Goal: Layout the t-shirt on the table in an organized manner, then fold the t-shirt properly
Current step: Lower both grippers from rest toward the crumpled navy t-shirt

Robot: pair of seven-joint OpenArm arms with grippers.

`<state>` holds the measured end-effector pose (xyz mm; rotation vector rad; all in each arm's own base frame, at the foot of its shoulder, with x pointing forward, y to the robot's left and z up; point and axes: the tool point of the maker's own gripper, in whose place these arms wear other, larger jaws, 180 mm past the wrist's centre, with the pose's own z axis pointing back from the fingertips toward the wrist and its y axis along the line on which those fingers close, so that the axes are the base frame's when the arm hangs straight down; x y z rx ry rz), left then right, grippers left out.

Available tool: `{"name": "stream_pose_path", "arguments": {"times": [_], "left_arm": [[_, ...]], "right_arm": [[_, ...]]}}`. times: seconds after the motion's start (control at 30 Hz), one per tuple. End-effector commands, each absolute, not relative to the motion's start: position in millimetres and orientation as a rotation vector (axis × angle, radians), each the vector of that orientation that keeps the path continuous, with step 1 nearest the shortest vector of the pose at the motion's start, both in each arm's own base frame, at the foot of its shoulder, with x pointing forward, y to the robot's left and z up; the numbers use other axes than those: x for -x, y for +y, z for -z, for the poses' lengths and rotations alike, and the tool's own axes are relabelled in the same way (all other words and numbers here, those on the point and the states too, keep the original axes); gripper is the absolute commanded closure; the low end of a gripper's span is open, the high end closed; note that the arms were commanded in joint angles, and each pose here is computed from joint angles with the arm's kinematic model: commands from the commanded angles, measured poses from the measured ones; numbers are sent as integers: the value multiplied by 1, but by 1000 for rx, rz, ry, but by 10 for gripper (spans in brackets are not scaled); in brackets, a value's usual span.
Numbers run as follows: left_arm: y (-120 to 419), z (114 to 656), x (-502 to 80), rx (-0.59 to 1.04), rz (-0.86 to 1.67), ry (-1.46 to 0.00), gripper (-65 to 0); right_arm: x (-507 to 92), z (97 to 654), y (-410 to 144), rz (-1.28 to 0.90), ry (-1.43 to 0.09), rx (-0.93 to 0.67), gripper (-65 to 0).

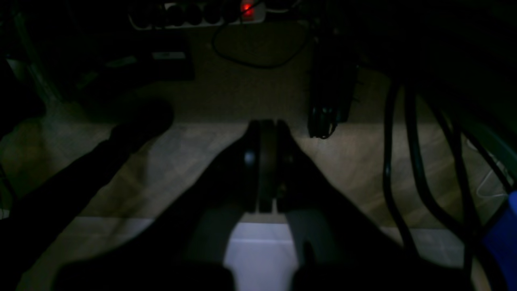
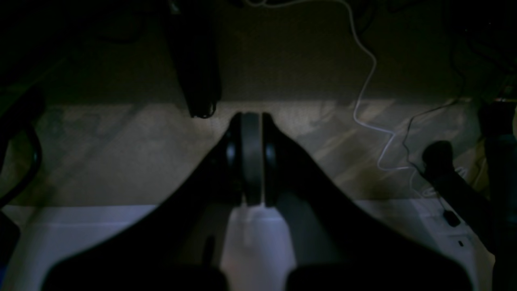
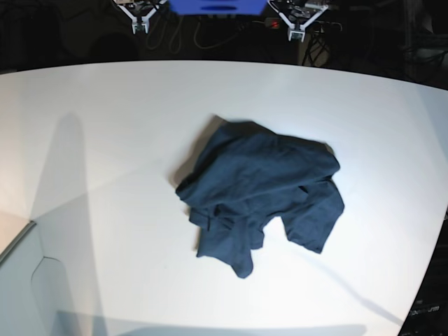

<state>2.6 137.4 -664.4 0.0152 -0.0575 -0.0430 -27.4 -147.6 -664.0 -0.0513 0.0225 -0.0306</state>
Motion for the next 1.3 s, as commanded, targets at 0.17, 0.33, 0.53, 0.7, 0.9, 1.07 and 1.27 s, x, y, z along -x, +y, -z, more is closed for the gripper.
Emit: {"name": "stream_pose_path", "arguments": {"times": [0.17,0.33,0.53,0.7,0.9,1.07,1.27], "left_arm": [[141,664,-2,-26,41,-61,0],[141,664,-1,-26,41,-59,0],[141,664,8,-26,41,-48,0],[141,664,25,-25,41,-25,0],[156,653,57,-41,54,-57,0],[158,617,62,-31,81,-199,0],[147,545,25,1,110,-439,0]], "right_arm": [[31,664,-146,31,28,35,0],[33,664,-146,31,29,35,0],[42,663,-147,29,43,37,0],[50,658,-150,23,-9,42,0],[56,630,-162,6,-137,63,0],[57,593,-175,-22,-245,84,0],[26,533,-179,-67,-394,92,0]]}}
